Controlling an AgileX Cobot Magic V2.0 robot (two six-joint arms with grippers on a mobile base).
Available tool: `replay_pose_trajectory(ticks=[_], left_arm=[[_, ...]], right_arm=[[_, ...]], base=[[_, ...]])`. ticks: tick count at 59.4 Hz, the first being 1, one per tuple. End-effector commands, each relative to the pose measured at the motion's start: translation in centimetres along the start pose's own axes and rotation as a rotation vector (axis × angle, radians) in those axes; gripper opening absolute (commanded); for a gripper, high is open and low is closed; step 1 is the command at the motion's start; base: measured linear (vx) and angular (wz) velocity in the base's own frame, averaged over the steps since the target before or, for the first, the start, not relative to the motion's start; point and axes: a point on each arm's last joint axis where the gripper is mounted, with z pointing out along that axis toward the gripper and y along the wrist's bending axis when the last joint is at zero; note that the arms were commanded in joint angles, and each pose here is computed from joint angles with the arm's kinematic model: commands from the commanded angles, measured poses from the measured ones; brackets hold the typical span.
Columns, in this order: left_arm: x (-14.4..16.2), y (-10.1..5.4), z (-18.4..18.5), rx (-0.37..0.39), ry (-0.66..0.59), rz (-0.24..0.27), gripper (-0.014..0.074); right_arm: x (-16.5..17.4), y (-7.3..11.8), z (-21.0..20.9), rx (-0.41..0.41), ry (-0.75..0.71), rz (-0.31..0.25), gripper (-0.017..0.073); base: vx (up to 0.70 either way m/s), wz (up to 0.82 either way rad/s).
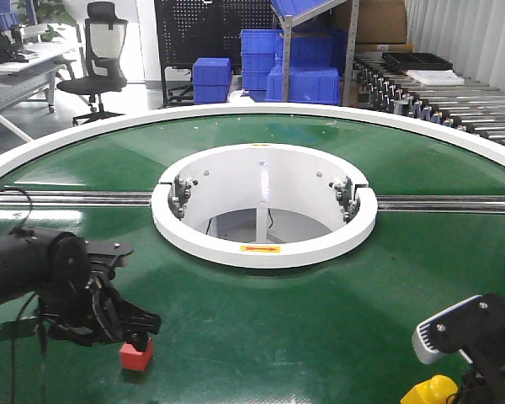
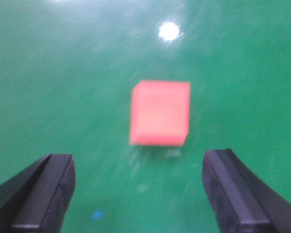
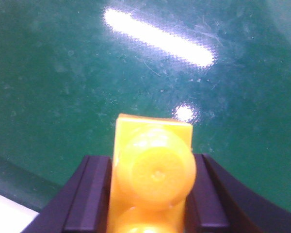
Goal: Pick red and yellow blocks into blue bin
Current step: 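Lower the left gripper onto the red cube and close it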
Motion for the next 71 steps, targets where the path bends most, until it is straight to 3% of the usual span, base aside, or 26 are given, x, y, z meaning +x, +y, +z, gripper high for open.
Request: replay_pose_trajectory(ticks=[1,14,29,44,53,64,71], left_arm=[[-1.8,-0.5,-1.9,0.044,-0.135,0.002,0.0637],[-2.4,-0.7,0.9,0.070,-0.189,-0.022,0.0613],[-2.2,-0.5,3.0,0.059,-0.183,-0.011,0.0561],[-2.1,-0.5,2.8,0.058,-0.169,-0.006,0.0412],[-2.4,-0.4,0.1,0.037,-0.195,0.029,0.0337],[-2.5,-0.5,-7.0,0.038,-0.288,0.044,0.0278],[-0.9,-1.0,-11.2,0.054,-0.387,0.055,0.0252]], right_arm=[[-1.2,-0.2,-1.2,0.016,-0.101,-0.003,0.0313],[-1.2,-0.2,-1.2,0.016,-0.101,-0.003,0.0313],[-1.2,-0.2,-1.2,0.016,-0.101,-0.003,0.0313],[-1.2,-0.2,-1.2,0.016,-0.100,-0.003,0.0314],[-1.1,-0.2,-1.2,0.015,-0.098,-0.003,0.0314],[-1.1,-0.2,-1.2,0.015,-0.098,-0.003,0.0314],[-1.1,-0.2,-1.2,0.015,-0.098,-0.003,0.0314]], base=[[0.00,0.00],[0.00,0.00],[0.00,0.00],[0.00,0.00],[0.00,0.00],[0.00,0.00],[0.00,0.00]])
